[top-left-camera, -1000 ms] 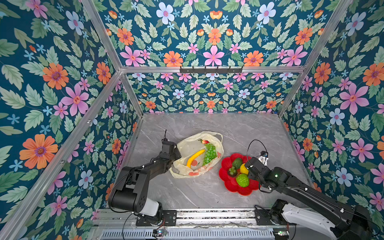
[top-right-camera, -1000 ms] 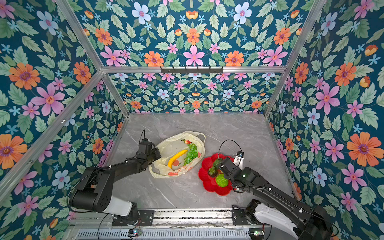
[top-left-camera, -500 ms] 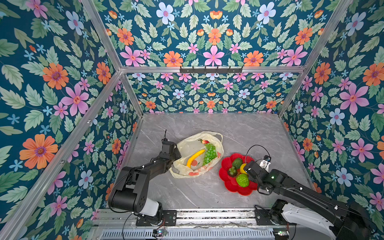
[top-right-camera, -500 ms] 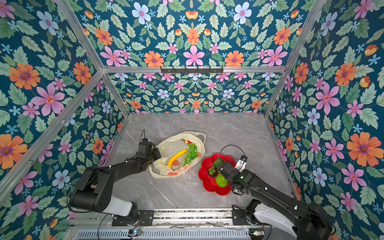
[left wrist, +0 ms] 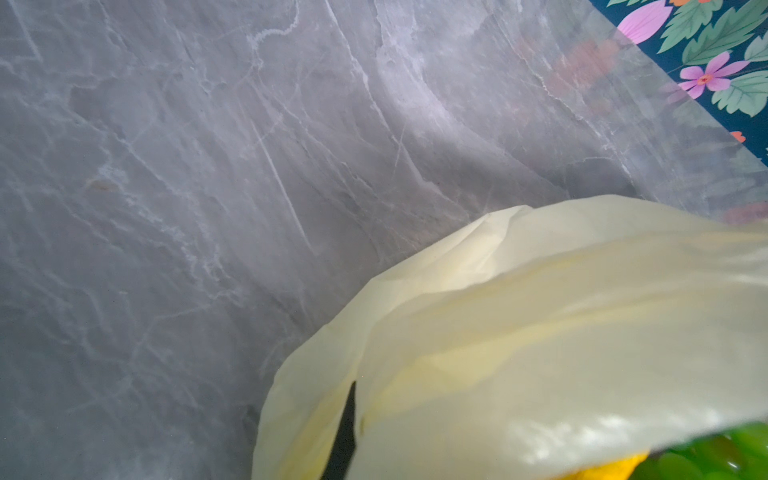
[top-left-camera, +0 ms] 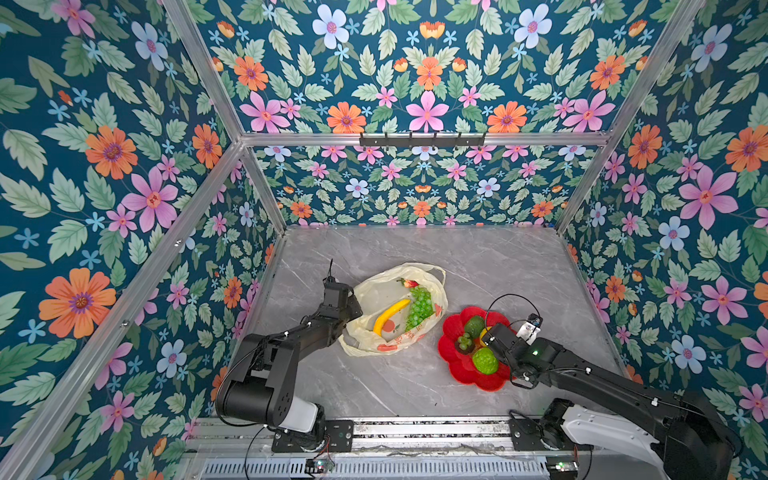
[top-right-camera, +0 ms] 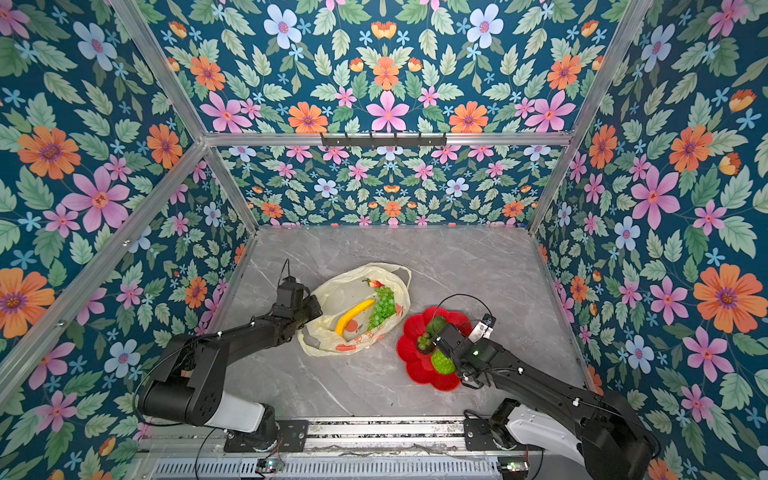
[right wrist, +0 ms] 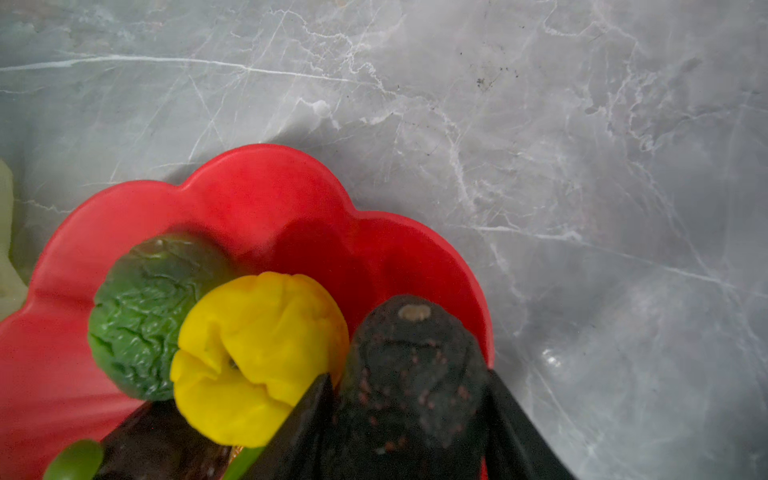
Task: Take the fake fruits out of the plastic bag
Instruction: 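Carry the dark brown fruit over the red plate and lower it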
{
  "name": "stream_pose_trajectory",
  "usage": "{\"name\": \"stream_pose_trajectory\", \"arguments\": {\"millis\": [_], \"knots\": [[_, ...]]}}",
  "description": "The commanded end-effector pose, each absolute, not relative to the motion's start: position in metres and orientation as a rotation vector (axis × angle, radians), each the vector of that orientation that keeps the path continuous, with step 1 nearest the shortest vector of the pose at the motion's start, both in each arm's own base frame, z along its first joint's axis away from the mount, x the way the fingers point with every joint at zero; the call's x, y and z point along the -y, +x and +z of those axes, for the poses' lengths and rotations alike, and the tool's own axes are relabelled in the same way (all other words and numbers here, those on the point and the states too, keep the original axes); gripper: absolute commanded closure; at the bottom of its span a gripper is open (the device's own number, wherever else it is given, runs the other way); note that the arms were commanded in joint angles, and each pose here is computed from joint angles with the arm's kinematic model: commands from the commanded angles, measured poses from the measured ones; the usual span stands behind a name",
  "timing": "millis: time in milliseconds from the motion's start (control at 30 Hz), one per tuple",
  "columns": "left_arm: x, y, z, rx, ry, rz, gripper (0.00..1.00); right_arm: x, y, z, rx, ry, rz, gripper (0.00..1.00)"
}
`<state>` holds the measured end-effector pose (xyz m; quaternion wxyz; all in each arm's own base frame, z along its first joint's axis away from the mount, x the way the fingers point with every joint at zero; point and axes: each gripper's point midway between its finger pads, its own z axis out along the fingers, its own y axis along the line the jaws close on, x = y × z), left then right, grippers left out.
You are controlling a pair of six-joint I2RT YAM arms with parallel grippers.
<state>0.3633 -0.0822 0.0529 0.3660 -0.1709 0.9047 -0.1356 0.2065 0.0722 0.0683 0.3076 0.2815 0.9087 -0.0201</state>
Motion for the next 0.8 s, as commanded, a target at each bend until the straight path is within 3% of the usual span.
{"name": "stream_pose_trajectory", "arguments": {"millis": [0, 233, 333, 533, 767], "knots": [[0.083, 0.364, 0.054, -2.322, -0.425, -0.350, 1.00, -0.076, 0.212, 0.068, -2.380, 0.767, -0.036, 0.53], [0.083, 0.363, 0.059, -2.305, -0.423, -0.364, 1.00, -0.081, 0.215, 0.063, -2.396, 0.771, -0.044, 0.49], [0.085, 0.364, 0.057, -2.314, -0.421, -0.372, 1.00, -0.080, 0.215, 0.064, -2.391, 0.772, -0.047, 0.40], [0.086, 0.363, 0.061, -2.296, -0.412, -0.387, 1.00, -0.078, 0.216, 0.068, -2.383, 0.764, -0.058, 0.36], [0.092, 0.363, 0.074, -2.240, -0.384, -0.450, 1.00, -0.075, 0.216, 0.075, -2.371, 0.746, -0.068, 0.23]]}}
